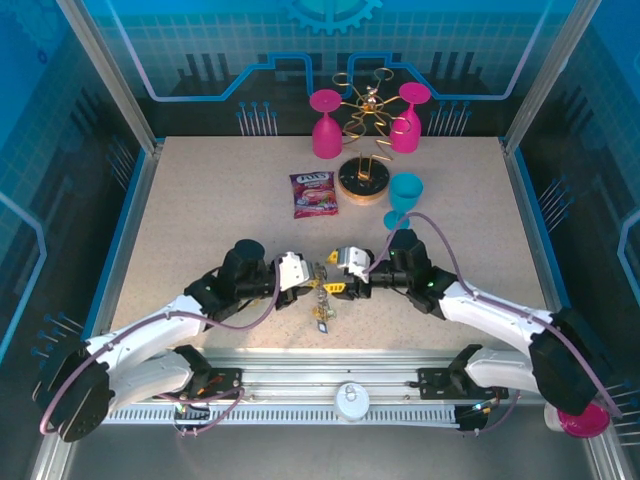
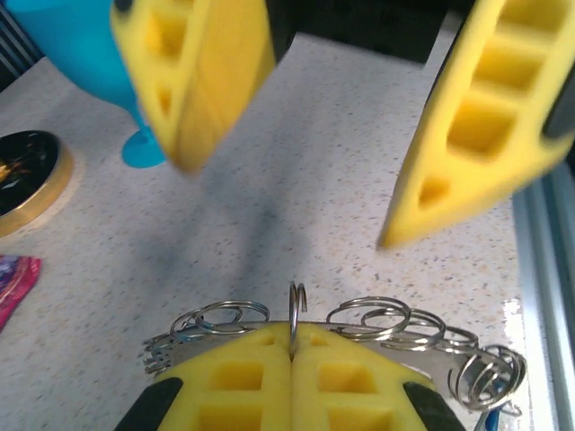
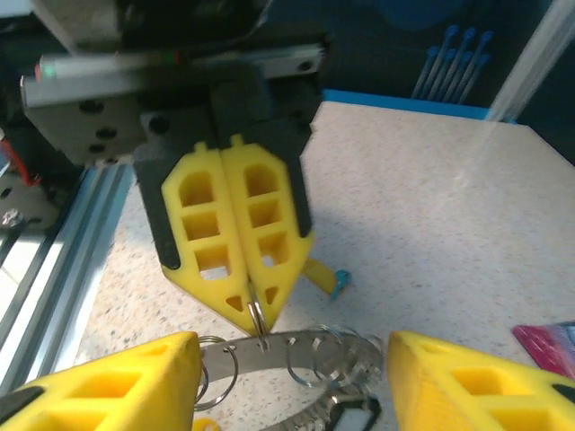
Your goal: Put the keys on the keyring
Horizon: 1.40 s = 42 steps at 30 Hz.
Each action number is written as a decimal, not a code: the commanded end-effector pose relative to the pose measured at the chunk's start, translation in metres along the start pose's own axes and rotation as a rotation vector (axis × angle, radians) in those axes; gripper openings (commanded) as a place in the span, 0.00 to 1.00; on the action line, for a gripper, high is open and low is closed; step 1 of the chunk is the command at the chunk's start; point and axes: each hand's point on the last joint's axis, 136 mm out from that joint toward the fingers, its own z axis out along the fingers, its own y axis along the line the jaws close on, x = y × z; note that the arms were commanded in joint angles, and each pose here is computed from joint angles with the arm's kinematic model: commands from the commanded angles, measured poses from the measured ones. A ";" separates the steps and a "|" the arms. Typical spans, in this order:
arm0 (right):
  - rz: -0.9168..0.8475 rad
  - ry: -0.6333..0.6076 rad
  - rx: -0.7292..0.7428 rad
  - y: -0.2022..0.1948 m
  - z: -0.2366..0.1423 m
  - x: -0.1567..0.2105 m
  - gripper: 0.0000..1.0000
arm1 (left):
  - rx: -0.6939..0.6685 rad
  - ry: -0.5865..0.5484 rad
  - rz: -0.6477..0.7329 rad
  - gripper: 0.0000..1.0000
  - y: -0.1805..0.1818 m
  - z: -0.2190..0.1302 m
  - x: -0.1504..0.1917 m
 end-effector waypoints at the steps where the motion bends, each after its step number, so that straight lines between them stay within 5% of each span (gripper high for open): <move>1: 0.072 -0.009 0.158 -0.027 -0.016 -0.009 0.60 | -0.099 -0.001 0.019 0.00 0.015 -0.013 -0.011; 7: 0.237 0.142 0.317 -0.053 -0.027 0.009 0.57 | -0.330 -0.017 -0.023 0.00 0.050 -0.044 -0.028; 13: 0.249 0.188 0.170 -0.027 -0.008 0.014 0.51 | -0.652 -0.010 -0.122 0.00 0.111 -0.081 -0.029; 21: 0.247 0.212 0.037 0.003 0.044 0.014 0.49 | -0.915 0.019 -0.213 0.00 0.165 -0.111 -0.016; 32: 0.507 0.365 0.083 0.004 0.124 0.038 0.44 | -1.125 0.033 -0.345 0.00 0.221 -0.147 0.011; 42: 0.703 0.494 0.070 -0.013 0.170 0.082 0.37 | -1.187 0.044 -0.403 0.00 0.227 -0.147 0.040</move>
